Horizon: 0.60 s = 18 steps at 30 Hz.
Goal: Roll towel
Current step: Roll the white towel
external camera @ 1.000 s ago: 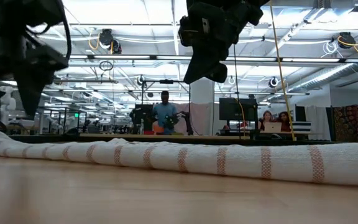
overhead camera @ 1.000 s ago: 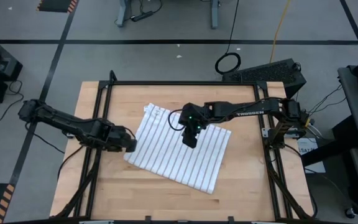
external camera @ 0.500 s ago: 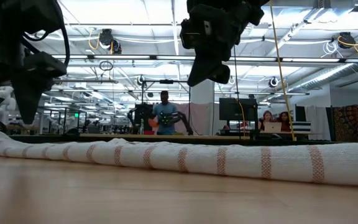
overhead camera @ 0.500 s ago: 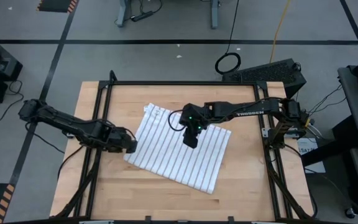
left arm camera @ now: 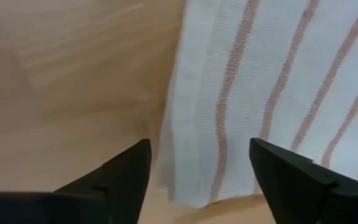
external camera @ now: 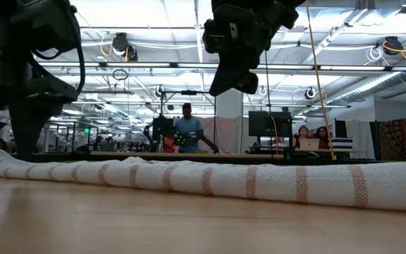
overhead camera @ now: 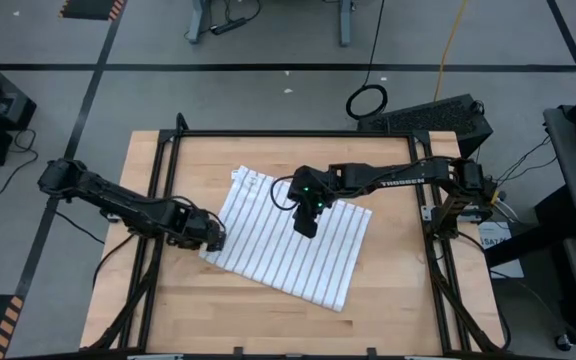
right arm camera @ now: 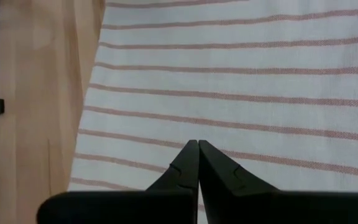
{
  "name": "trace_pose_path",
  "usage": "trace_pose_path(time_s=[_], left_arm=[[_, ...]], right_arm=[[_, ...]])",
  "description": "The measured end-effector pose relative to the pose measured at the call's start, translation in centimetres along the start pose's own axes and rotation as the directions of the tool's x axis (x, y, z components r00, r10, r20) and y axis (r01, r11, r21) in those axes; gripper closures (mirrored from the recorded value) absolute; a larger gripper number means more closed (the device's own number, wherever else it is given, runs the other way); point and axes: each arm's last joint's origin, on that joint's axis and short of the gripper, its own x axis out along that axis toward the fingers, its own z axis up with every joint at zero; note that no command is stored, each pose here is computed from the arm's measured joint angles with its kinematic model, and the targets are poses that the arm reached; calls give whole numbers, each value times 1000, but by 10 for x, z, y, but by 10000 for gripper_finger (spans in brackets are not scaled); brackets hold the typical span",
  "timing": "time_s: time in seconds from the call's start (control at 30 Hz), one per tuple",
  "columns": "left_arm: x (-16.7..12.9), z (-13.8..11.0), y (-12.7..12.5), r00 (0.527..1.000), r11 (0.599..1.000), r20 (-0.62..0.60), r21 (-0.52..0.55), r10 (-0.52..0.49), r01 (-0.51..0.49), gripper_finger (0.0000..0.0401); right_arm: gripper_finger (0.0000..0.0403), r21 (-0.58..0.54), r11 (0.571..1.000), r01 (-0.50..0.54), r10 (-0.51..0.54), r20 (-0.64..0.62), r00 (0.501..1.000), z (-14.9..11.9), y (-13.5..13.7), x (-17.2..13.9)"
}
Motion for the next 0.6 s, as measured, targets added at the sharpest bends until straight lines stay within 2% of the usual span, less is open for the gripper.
trace_pose_path(time_s=[0.3,0.6], left_arm=[[13,1,-7,1000,998,-8,51,22,-22,221],[21,3,-7,997,975,7,210,78,-77,361]], right_arm=[[403,-19,1000,-2,2,7,1000,1,0,0],[403,21,1000,-8,8,13,1000,1,0,0]])
